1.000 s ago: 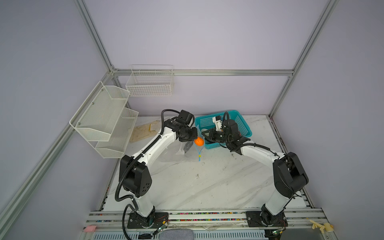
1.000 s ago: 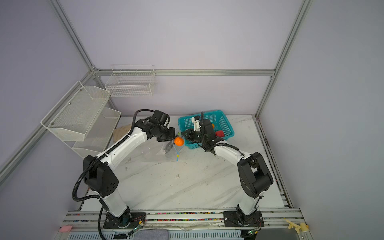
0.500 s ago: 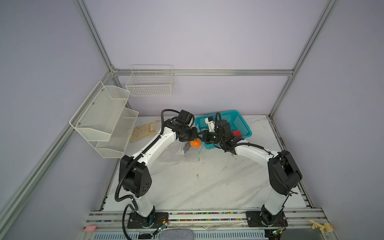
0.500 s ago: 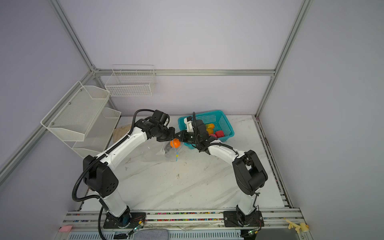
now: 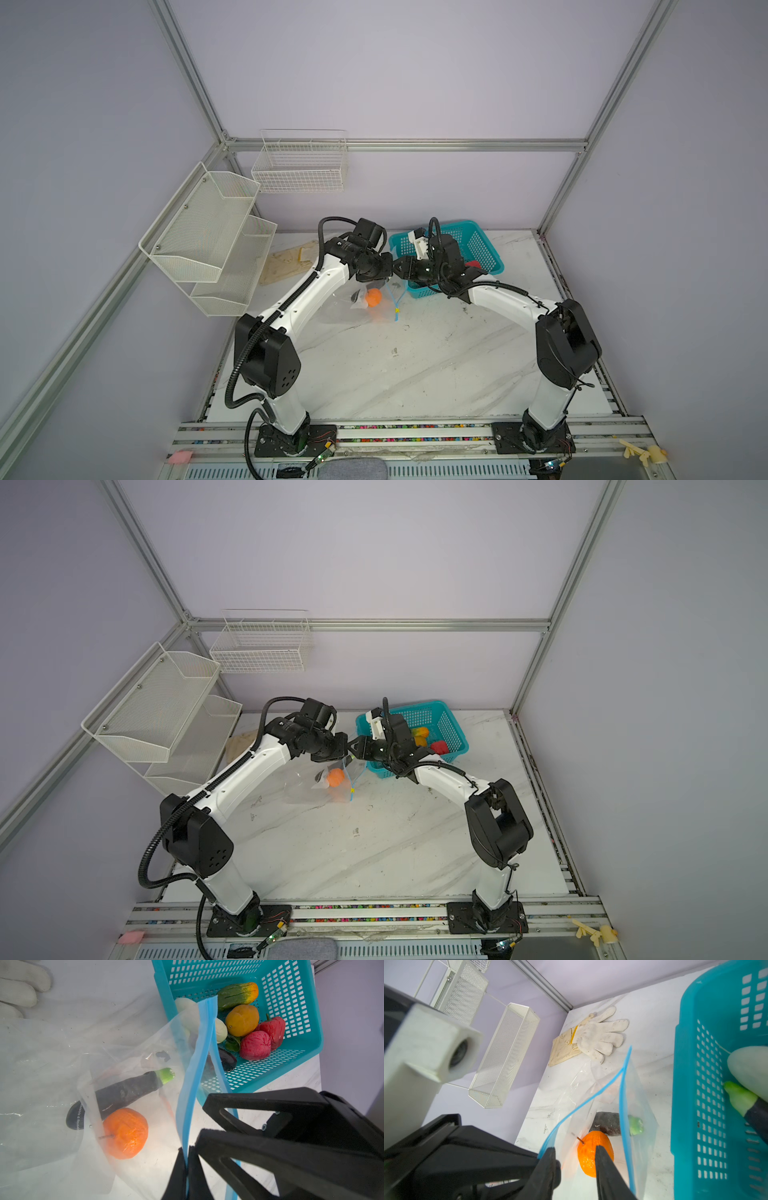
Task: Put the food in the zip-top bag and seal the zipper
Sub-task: 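Drop the tangerine into the bag by opening the right gripper, then move the right gripper back down into the basket toward the yellow mango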
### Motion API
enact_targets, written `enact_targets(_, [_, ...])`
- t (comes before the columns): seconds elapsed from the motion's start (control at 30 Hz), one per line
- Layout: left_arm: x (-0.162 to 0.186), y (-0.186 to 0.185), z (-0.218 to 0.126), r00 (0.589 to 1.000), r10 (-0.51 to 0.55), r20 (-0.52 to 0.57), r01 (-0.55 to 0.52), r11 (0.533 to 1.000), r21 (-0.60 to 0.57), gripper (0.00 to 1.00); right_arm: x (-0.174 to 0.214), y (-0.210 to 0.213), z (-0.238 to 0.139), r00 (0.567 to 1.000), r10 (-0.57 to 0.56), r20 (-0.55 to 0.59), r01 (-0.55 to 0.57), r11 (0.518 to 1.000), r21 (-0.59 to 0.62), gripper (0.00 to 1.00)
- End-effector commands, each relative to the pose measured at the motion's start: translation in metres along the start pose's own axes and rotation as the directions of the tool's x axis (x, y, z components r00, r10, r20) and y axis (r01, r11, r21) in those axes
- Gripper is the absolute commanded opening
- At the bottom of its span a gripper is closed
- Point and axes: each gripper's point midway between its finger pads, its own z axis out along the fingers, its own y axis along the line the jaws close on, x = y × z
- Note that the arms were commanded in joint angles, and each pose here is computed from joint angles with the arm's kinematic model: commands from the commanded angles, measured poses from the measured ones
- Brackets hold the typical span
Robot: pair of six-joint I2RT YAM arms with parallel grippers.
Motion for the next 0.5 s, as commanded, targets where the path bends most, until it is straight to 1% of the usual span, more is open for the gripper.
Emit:
enact_targets(0.0, [-0.022,-0.012,-0.031,0.995,-0.008,0.1,0.003,0.999,0.052,0.0,-0.033,0.018,-0.029,0.994,-0.079,0.079,0.078,0.997,0.02,0.37])
enact_targets(0.13, [-0.021,-0.013,-0.029,0.995,-0.007,0.095,0.002,0.998,0.058,0.0,-0.06,-0.009,-0.056,0.983,-0.132,0.129,0.111,0.981,0.159,0.4])
enact_targets(0.23, [-0.02,-0.014,-0.027,0.996,-0.008,0.087,0.003,0.998,0.066,0.0,-0.073,-0.043,-0.067,0.979,-0.167,0.115,0.128,0.948,0.292,0.41])
enact_targets(0.3, [-0.019,-0.015,-0.025,0.996,-0.01,0.083,0.004,0.997,0.071,0.0,-0.078,-0.071,-0.069,0.975,-0.209,0.07,0.166,0.905,0.391,0.4])
enact_targets(0.33, [-0.019,-0.016,-0.024,0.997,-0.011,0.082,0.005,0.997,0.075,0.0,-0.079,-0.085,-0.07,0.97,-0.241,0.037,0.201,0.876,0.439,0.41])
enact_targets(0.4, [-0.019,-0.017,-0.023,0.997,-0.012,0.079,0.006,0.997,0.082,0.0,-0.082,-0.112,-0.07,0.957,-0.287,-0.036,0.265,0.818,0.511,0.45])
enact_targets(0.43, [-0.019,-0.018,-0.022,0.997,-0.009,0.075,0.003,0.996,0.088,0.0,-0.085,-0.126,-0.071,0.951,-0.301,-0.066,0.286,0.784,0.55,0.47])
enact_targets(0.47, [-0.019,-0.019,-0.023,0.997,-0.006,0.072,-0.001,0.996,0.092,0.0,-0.088,-0.138,-0.071,0.949,-0.303,-0.087,0.296,0.761,0.578,0.5])
